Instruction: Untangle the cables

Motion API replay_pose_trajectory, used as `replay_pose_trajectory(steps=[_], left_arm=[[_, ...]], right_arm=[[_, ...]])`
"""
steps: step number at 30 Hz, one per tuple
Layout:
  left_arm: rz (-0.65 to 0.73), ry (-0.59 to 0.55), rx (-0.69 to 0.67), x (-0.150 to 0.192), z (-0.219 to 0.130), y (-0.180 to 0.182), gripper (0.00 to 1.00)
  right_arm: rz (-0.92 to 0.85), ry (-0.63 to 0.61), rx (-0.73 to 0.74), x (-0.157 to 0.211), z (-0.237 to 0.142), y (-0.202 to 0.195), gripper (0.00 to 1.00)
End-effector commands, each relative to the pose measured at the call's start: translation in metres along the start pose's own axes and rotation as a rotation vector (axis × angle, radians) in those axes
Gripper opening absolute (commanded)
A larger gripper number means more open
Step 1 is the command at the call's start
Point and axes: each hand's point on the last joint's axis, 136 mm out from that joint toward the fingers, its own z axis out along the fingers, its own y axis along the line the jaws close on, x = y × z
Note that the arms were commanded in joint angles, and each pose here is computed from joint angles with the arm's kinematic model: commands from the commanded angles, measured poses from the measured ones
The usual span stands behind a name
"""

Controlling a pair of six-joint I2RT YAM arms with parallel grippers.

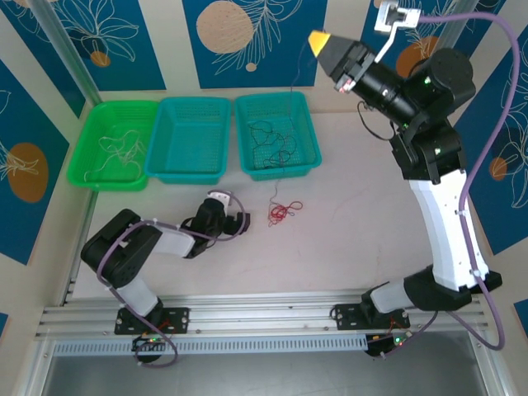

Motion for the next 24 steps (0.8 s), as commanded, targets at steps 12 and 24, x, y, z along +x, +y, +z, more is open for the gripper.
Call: replay_pose_trajectory(steps=[12,24], left_arm=[[0.34,-0.456,0.487,-0.14,-0.119,-0.121,1.0],[0.171,-0.309,0.411,-0.147,-0.02,-0.117,0.84]], right_arm=[[0.091,0.126,-0.066,0.028,0.039,-0.003,0.0],[0.078,0.089,-0.125,0.022,0.047,0.026,0.0]])
